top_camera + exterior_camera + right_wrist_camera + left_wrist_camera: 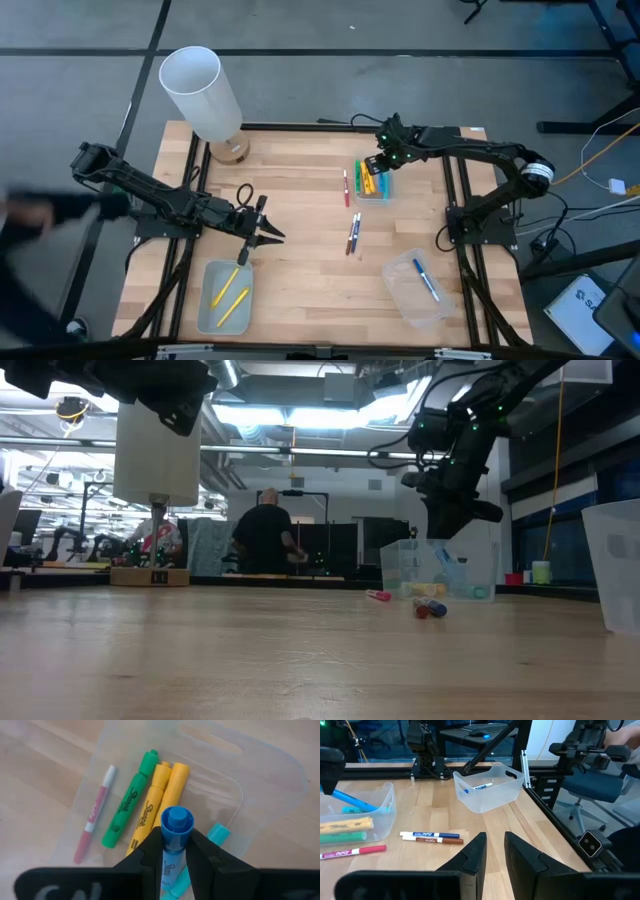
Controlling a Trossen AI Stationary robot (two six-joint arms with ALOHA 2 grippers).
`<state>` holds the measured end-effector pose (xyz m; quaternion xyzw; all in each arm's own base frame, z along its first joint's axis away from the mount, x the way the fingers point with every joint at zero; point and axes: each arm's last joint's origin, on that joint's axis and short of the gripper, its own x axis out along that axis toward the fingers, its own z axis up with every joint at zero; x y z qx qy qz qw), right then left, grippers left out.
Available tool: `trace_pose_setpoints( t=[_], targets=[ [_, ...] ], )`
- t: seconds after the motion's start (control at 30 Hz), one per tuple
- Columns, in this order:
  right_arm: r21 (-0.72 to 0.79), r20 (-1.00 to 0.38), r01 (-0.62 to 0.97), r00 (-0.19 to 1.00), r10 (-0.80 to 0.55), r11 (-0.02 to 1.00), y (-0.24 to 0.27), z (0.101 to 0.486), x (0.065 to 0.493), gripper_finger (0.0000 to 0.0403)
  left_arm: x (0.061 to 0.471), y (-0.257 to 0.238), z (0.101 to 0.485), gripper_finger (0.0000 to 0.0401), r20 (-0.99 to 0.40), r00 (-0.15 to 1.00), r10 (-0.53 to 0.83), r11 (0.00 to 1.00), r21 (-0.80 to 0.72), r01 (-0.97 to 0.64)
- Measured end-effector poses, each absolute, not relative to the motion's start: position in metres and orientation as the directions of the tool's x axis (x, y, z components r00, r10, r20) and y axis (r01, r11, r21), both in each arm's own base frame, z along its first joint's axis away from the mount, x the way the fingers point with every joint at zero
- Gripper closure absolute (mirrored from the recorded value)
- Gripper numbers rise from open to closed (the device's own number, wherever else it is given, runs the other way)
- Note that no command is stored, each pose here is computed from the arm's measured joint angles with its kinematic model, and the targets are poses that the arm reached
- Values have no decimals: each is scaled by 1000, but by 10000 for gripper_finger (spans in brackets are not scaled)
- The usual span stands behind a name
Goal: Pick & Place Markers
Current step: Put the blue highlighter pen into the top transparent bin, then put the brown marker pen into the bottom transparent bin
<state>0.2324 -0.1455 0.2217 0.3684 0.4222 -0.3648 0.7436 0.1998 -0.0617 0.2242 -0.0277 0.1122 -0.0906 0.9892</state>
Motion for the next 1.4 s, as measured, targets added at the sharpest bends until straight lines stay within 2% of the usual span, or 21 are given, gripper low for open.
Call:
trace_pose_setpoints(
  t=[0.83, 1.1, 1.4],
  targets=[
    [240, -900, 866, 367, -233, 438, -148, 220, 232, 312, 200, -62, 224, 337, -217, 959, -185, 982, -80, 172],
    [241, -901, 868, 367, -233, 435, -148, 220, 232, 291, 200, -62, 224, 333, -217, 959, -185, 982, -80, 172],
    [202, -904, 832, 362, -229, 517, -147, 220, 231, 281, 200, -62, 224, 337, -217, 959, -185, 982, -80, 172]
  ],
)
